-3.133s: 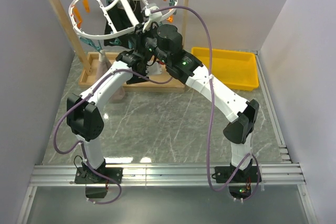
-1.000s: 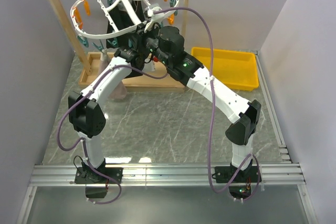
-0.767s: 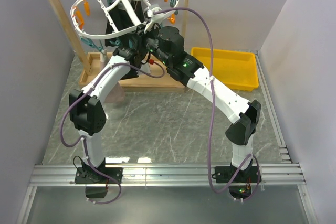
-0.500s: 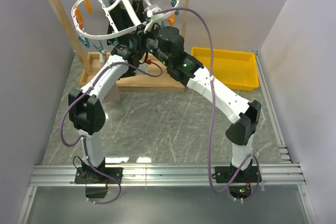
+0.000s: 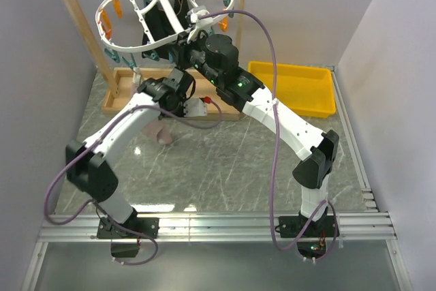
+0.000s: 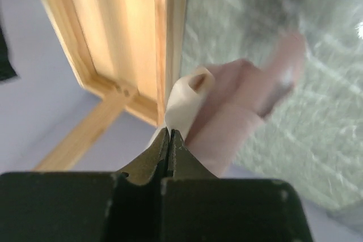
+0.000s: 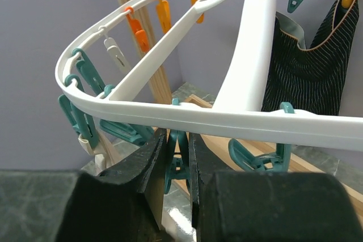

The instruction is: Clip the underwear to the hanger

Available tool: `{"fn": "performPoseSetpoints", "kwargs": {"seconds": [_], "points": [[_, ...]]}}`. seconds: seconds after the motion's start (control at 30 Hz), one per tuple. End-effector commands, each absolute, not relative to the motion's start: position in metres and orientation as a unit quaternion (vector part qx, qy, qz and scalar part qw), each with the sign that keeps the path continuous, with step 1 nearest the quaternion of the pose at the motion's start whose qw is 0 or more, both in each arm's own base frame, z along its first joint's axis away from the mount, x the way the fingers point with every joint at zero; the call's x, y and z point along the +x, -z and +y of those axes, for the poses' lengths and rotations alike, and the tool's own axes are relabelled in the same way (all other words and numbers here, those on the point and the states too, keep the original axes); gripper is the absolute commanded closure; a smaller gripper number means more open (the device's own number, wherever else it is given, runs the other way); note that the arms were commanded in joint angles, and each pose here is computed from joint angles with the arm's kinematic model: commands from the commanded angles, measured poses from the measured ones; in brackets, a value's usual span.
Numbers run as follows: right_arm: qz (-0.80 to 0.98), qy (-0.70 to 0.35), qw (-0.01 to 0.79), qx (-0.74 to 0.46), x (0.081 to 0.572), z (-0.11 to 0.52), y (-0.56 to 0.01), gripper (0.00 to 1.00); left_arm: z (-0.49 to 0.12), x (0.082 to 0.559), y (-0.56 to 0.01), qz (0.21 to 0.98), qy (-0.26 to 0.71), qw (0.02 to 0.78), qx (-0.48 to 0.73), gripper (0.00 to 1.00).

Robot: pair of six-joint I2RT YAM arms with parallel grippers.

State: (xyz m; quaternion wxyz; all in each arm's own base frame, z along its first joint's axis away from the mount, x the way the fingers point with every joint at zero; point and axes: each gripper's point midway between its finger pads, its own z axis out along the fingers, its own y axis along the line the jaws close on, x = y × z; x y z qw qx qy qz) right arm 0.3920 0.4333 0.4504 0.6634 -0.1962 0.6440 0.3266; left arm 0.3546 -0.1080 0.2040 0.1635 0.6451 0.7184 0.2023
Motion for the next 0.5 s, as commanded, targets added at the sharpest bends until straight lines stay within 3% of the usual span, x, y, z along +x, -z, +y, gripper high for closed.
{"fn": "performPoseSetpoints", "kwargs": {"seconds": [0.0,0.3,0.47], "points": [[0.632,-0.334,0.671,-0.198,0.382,0.433,-0.471,1.0,-0.141,0.358,-0.238,0.669,-0.155,0.288,0.668,1.0],[0.632,-0.329,0.678,-0.18,0.389,0.425,-0.476,1.0,-0.166,0.336,-0.269,0.58,-0.097,0.462,0.664,1.0],[0.636,-0.331,0.676,-0.172,0.394,0.421,-0.475,1.0,-0.17,0.322,-0.292,0.579,-0.036,0.532,0.617,1.0]]}}
